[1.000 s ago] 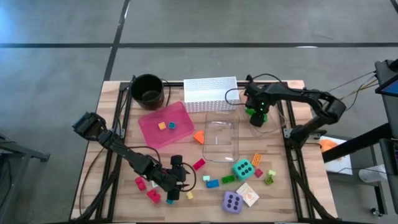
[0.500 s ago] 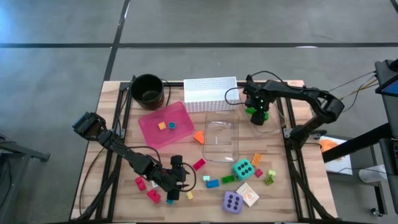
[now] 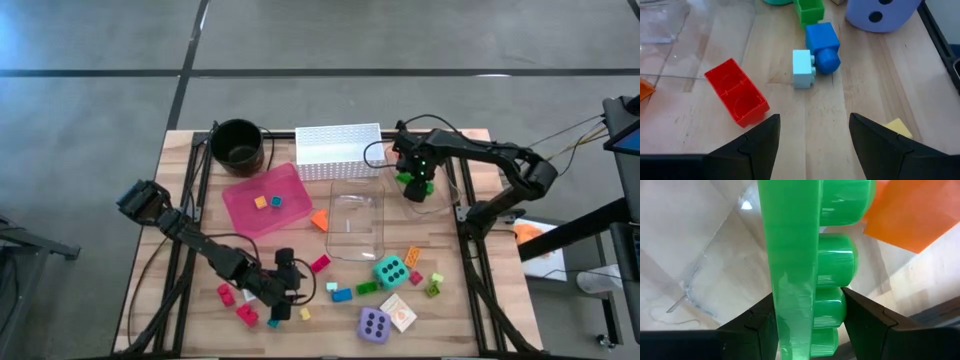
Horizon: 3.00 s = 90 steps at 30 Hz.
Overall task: Pick & Place Toys
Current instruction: Put the bottom large green game piece into the top transparent bin
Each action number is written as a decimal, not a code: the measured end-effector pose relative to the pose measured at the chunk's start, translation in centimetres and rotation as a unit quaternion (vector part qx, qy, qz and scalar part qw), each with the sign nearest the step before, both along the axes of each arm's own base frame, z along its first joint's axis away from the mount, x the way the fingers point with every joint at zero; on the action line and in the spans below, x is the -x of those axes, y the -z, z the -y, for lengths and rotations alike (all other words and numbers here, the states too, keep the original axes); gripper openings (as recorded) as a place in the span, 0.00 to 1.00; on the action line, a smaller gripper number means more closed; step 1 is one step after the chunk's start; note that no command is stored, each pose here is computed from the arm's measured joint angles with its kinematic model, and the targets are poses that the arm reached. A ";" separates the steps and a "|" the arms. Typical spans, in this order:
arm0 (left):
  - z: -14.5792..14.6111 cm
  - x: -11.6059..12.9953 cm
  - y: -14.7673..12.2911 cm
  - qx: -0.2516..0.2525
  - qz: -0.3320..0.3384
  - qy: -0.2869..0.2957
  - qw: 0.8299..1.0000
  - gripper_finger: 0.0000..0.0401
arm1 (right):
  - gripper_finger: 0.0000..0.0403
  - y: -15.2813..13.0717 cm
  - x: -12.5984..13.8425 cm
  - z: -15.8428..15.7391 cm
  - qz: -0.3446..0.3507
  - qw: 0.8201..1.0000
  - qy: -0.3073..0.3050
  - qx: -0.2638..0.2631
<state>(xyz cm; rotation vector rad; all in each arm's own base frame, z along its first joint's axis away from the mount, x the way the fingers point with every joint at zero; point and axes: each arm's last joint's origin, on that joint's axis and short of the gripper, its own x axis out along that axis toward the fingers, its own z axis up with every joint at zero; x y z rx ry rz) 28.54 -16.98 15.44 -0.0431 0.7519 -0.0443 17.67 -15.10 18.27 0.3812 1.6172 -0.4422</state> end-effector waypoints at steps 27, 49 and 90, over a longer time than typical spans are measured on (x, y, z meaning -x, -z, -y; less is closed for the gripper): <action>0.0 0.0 0.0 -0.001 0.001 0.003 1.000 0.60 | 0.47 -0.7 0.4 -0.3 0.003 1.000 0.012 0.006; -1.2 0.3 0.5 -0.120 -0.002 -0.050 0.992 0.60 | 0.47 -3.0 4.1 -4.1 0.109 0.993 0.028 0.028; -1.2 0.3 0.6 -0.120 -0.002 -0.051 0.991 0.60 | 0.56 -2.3 2.2 -4.1 0.114 0.990 0.038 0.069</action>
